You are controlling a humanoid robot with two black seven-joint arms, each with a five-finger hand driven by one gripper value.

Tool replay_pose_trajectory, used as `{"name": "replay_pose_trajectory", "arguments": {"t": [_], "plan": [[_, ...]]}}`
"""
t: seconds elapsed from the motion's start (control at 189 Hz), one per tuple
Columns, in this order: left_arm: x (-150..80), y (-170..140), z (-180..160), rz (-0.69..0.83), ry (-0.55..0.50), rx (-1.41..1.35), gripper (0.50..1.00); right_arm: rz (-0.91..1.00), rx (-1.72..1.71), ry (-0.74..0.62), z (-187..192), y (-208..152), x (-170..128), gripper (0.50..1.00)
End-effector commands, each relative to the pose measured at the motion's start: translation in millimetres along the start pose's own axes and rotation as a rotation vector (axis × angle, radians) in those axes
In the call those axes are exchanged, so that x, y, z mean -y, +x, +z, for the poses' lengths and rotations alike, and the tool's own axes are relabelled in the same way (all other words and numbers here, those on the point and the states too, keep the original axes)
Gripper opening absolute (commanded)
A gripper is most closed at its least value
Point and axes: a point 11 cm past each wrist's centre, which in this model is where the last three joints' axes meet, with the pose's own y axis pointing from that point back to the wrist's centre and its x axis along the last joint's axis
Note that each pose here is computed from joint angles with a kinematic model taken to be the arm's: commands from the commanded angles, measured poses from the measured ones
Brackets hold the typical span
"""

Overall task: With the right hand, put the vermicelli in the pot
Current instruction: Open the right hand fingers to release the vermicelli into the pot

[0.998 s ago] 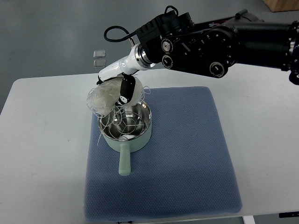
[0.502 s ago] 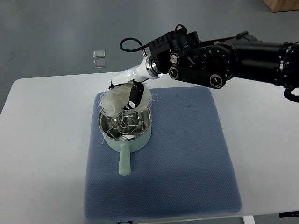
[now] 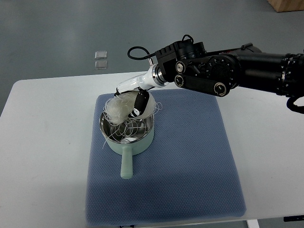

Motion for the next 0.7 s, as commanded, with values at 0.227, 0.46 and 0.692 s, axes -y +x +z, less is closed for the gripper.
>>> {"name": "replay_pose_trajectory", "arguments": {"t": [0.227, 0.46, 0.692], "plan": [[0.0, 0.0, 0.0, 0.0, 0.0, 0.0, 1.0, 0.0, 0.02, 0.036, -11.6, 7.9, -3.0, 0.897], [0.0, -0.5, 0.0, -0.001, 0.0, 0.0, 1.0, 0.045, 0.099, 0.138, -36.4, 26.7, -9.3, 0.911], [0.0, -1.0, 0.0, -0.003, 0.0, 0.002, 1.0, 0.202, 0.251, 0.24, -28.2, 67.3, -46.5, 0.915]]}}
